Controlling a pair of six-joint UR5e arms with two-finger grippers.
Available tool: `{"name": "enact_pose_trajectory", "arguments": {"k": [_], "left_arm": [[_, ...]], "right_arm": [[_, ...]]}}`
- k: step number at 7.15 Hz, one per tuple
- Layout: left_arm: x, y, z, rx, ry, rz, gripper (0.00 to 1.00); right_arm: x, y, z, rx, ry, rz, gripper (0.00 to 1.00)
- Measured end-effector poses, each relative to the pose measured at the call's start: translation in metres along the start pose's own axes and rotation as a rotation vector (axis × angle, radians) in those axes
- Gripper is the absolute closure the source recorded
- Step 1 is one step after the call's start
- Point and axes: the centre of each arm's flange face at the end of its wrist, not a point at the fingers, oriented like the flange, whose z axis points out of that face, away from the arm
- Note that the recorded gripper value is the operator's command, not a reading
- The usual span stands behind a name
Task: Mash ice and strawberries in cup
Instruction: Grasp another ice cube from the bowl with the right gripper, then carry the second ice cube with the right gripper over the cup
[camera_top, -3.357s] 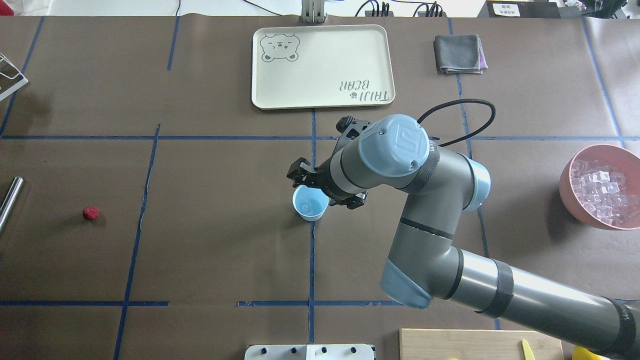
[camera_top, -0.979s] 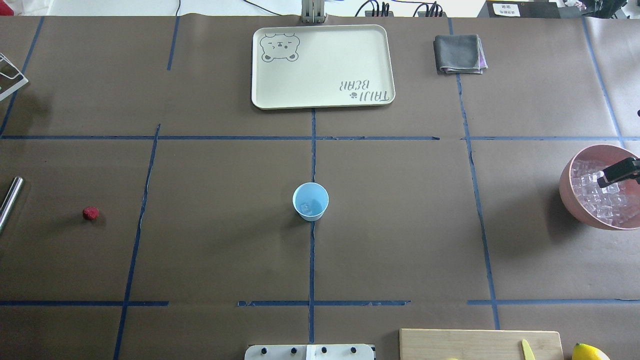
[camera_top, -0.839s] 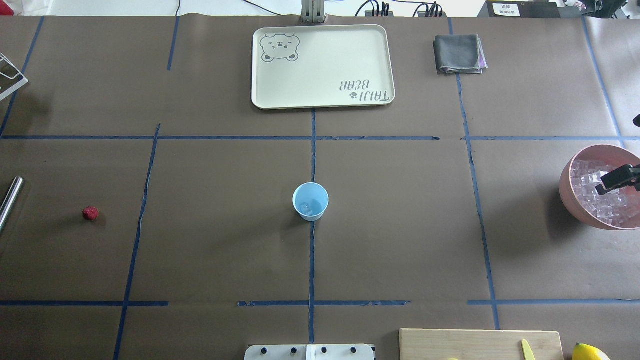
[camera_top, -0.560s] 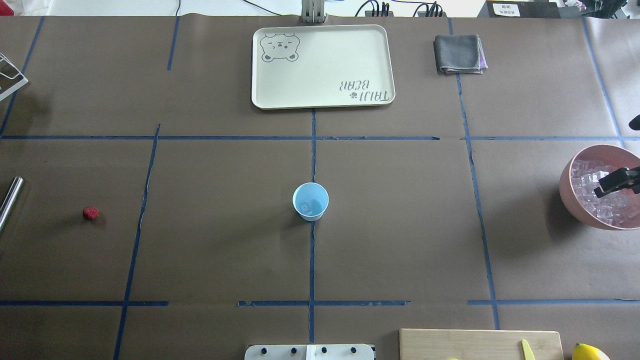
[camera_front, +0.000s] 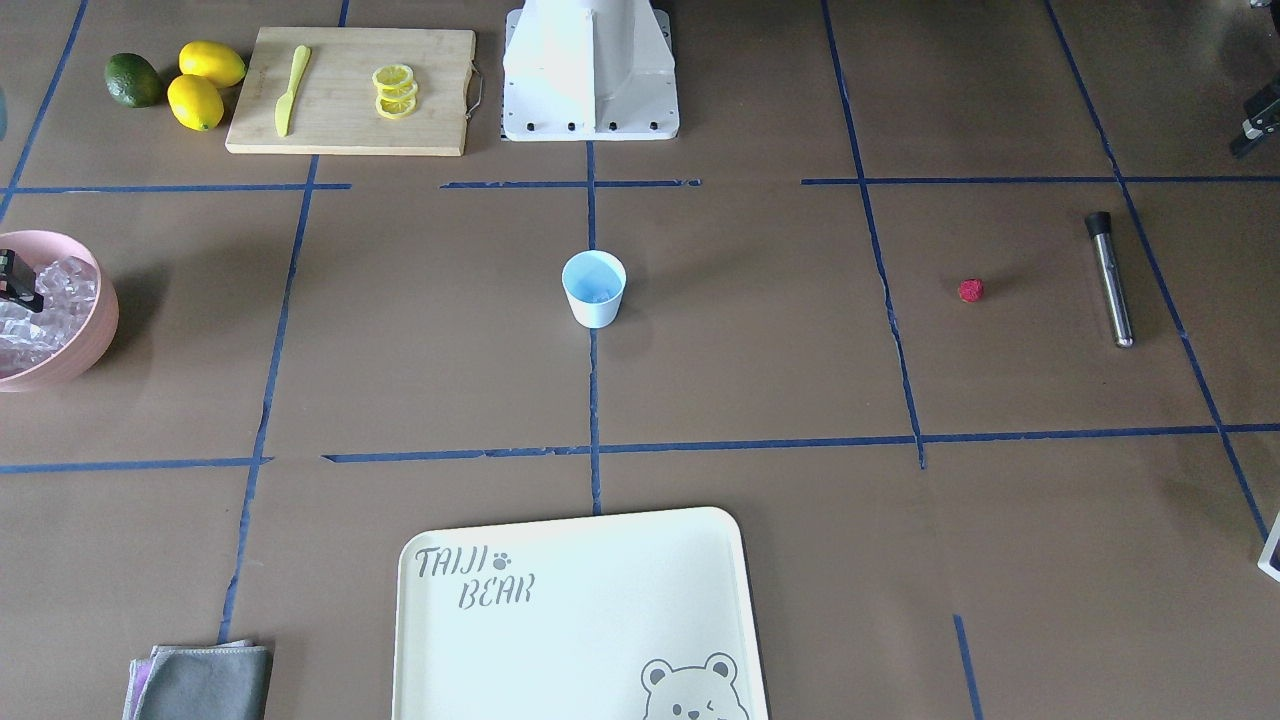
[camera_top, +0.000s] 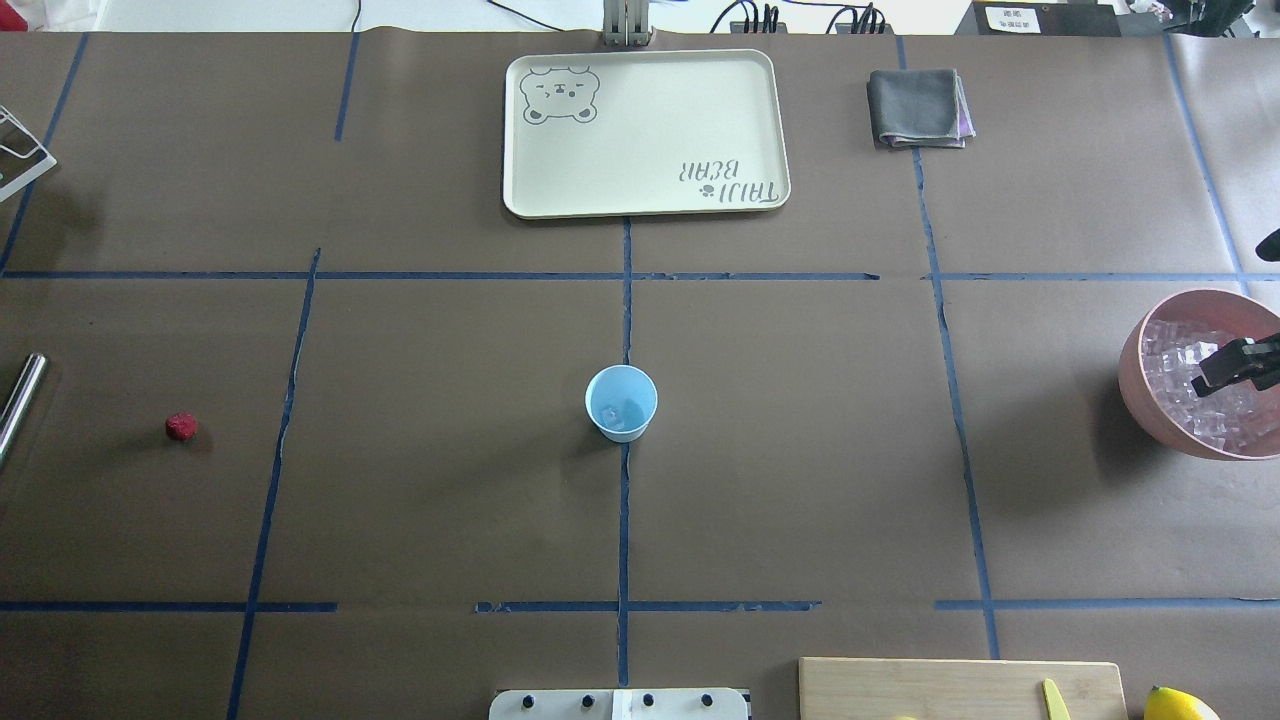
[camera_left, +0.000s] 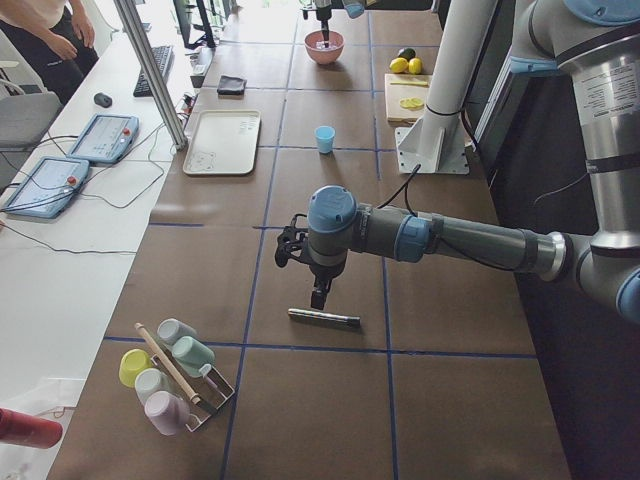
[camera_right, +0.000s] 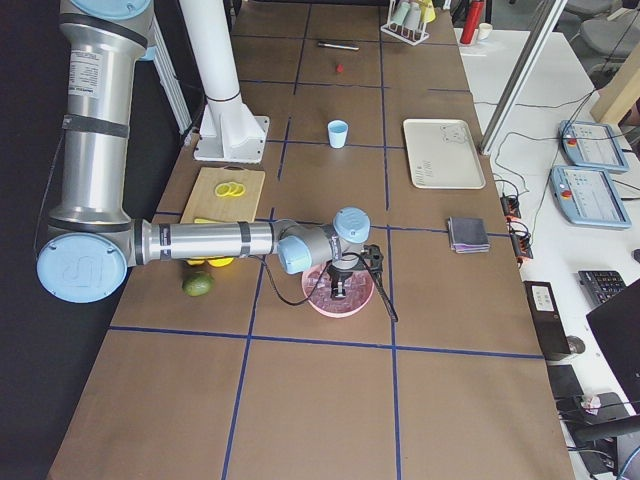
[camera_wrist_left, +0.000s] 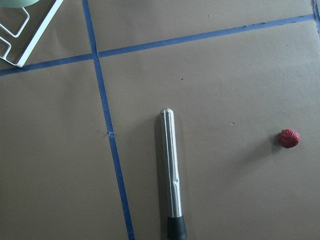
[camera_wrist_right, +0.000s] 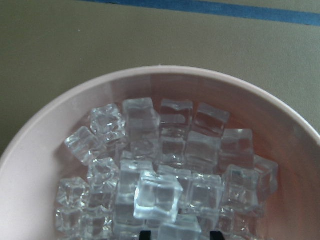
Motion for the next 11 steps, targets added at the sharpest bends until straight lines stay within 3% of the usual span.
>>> {"name": "enact_pose_trajectory", "arguments": {"k": [2,4,5,7,9,11], "left_arm": [[-0.001,0.000,0.000,-0.001,0.000,-0.001,0.00],[0.001,0.000,-0.001,0.001,0.000,0.001,0.00],[0.001,0.000,-0.001,0.001,0.001,0.002,0.00],[0.001,0.000,-0.001,0.001,0.000,0.002,0.00],[0.000,0.000,0.000,-0.001,0.000,0.000,0.00],[-0.002,0.000,0.002,-0.003,0.000,-0.003,0.00]], "right_arm": [[-0.014,0.000,-0.016,0.020,-0.019,-0.019,1.00],[-0.066,0.016,-0.073,0.055,-0.045,-0.037,1.00],[-0.105,0.026,-0.103,0.070,-0.072,-0.013,1.00],[-0.205,0.019,-0.132,0.081,-0.163,0.085,1.00],[-0.335,0.009,-0.135,0.059,-0.254,0.192,1.00],[-0.477,0.009,-0.105,0.076,-0.284,0.290,1.00]]}}
